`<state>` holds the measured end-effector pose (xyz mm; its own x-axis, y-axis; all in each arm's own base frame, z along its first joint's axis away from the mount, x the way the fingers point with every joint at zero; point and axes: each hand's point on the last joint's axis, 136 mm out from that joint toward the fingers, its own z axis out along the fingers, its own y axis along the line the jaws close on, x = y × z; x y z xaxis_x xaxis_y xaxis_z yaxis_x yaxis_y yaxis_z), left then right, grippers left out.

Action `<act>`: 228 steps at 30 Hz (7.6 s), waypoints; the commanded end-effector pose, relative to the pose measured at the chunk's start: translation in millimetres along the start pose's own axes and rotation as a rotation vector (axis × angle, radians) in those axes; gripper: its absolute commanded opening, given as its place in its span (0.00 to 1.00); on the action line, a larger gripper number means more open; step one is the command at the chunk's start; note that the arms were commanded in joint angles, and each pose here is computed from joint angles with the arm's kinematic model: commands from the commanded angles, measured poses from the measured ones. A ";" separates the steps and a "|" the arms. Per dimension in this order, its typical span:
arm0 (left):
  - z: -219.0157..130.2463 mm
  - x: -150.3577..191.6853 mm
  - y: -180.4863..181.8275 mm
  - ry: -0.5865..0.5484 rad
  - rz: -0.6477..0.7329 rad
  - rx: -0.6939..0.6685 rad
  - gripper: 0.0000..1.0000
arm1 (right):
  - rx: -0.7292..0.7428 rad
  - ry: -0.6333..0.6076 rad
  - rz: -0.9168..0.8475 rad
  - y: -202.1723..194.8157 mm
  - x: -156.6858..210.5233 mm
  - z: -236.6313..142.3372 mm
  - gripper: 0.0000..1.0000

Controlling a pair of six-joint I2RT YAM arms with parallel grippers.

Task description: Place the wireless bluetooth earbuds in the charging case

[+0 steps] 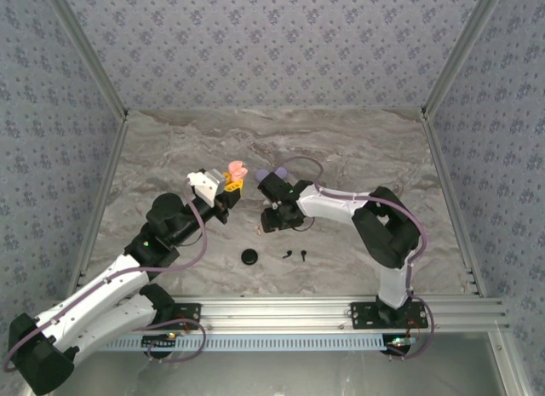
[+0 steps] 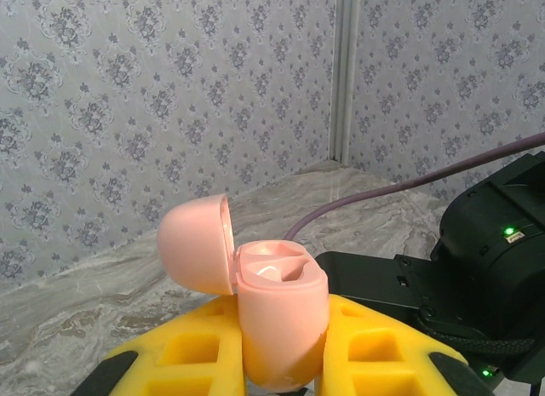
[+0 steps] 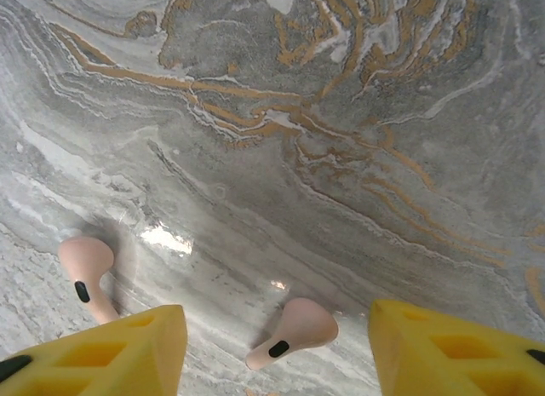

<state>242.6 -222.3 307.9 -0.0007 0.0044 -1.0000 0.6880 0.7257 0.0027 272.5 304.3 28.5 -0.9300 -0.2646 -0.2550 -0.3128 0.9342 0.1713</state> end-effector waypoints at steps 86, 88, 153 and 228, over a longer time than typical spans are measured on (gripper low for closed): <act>63.8 -2.8 -69.6 0.000 -0.059 0.399 0.00 | -0.266 -0.763 -0.070 1.9 -76.6 -292.1 0.23; 66.1 -1.9 -71.2 0.005 -0.062 0.405 0.00 | -0.265 -0.764 -0.072 3.6 -76.0 -291.5 0.23; 74.8 3.4 -57.9 -0.004 -0.101 0.300 0.00 | -0.378 -0.806 -0.059 -7.3 -67.3 -314.9 0.61; -48.9 -35.0 22.9 -0.028 0.112 -0.171 0.00 | 0.050 0.039 -0.330 51.2 -18.4 -0.3 0.22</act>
<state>224.3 -171.5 325.6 0.0481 0.1111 -0.9926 0.5515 0.8256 0.1192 271.8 363.3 23.2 -0.7973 -0.5639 -0.2152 -0.5829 0.8119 0.0321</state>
